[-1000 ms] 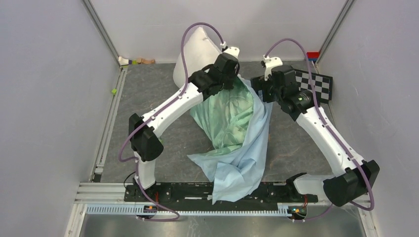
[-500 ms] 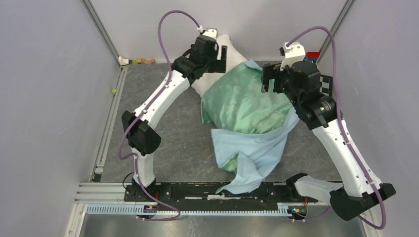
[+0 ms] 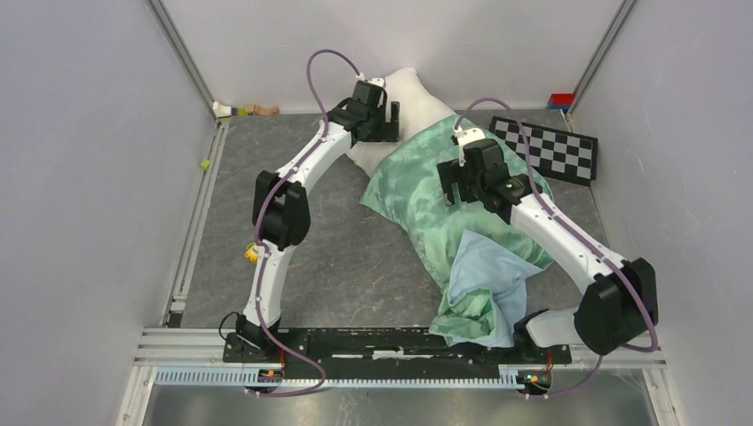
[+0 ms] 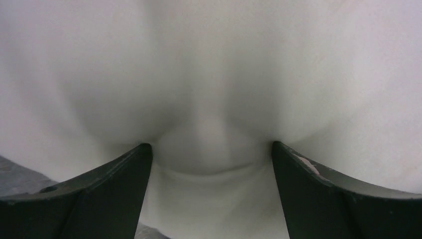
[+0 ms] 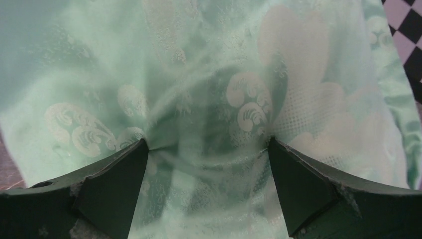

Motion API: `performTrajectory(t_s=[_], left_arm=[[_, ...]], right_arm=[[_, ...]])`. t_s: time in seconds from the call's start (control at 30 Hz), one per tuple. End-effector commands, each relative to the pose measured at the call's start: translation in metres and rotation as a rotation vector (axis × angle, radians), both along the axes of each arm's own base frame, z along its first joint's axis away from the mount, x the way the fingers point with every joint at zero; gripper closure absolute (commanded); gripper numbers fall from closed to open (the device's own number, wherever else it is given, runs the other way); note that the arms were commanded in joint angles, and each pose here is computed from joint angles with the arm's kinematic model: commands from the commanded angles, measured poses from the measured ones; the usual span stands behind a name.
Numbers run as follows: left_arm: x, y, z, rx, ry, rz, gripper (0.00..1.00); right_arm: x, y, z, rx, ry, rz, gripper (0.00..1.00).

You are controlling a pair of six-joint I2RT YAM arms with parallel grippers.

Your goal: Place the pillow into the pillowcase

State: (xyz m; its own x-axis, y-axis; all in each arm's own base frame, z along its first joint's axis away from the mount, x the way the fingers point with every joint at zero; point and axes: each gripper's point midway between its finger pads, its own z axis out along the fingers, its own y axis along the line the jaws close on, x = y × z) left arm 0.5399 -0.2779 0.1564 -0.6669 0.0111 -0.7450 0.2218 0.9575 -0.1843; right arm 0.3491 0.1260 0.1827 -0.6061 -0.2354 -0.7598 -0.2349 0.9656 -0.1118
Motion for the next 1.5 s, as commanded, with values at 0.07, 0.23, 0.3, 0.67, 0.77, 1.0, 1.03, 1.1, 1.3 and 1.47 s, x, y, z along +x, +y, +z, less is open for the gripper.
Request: performTrajectory(t_s=[0.07, 0.23, 0.3, 0.67, 0.77, 1.0, 1.03, 1.1, 1.3, 1.47], left_arm=[[-0.005, -0.023, -0.018, -0.098, 0.064, 0.01, 0.5], [-0.05, -0.012, 0.027, -0.086, 0.025, 0.03, 0.98], [-0.074, -0.009, 0.057, -0.11, -0.006, 0.021, 0.98], [-0.193, -0.006, 0.076, -0.197, 0.04, -0.04, 0.98], [-0.211, 0.001, 0.037, -0.207, 0.116, -0.01, 0.98], [-0.247, 0.01, 0.027, -0.291, 0.162, -0.005, 0.57], [-0.249, 0.015, 0.035, -0.297, 0.145, 0.002, 0.41], [-0.251, 0.025, 0.053, -0.3, 0.104, 0.023, 0.15], [-0.237, 0.091, 0.076, -0.224, 0.014, 0.22, 0.0], [-0.216, 0.146, 0.066, -0.164, -0.001, 0.355, 0.0]], right_arm=[[0.024, 0.015, -0.018, 0.021, -0.009, -0.003, 0.13], [0.039, 0.02, 0.024, 0.039, -0.076, -0.004, 0.78], [0.045, 0.022, 0.046, 0.045, -0.1, -0.003, 0.91], [0.069, 0.035, 0.106, 0.049, -0.173, 0.003, 1.0], [0.068, 0.039, 0.097, 0.046, -0.157, 0.015, 0.79], [0.035, 0.046, 0.114, 0.033, -0.196, 0.047, 0.2], [0.028, 0.049, 0.117, 0.035, -0.204, 0.049, 0.17], [0.013, 0.061, 0.117, 0.034, -0.212, 0.067, 0.11], [-0.004, 0.099, 0.097, 0.061, -0.201, 0.101, 0.02], [0.013, 0.125, 0.078, 0.011, -0.168, 0.121, 0.02]])
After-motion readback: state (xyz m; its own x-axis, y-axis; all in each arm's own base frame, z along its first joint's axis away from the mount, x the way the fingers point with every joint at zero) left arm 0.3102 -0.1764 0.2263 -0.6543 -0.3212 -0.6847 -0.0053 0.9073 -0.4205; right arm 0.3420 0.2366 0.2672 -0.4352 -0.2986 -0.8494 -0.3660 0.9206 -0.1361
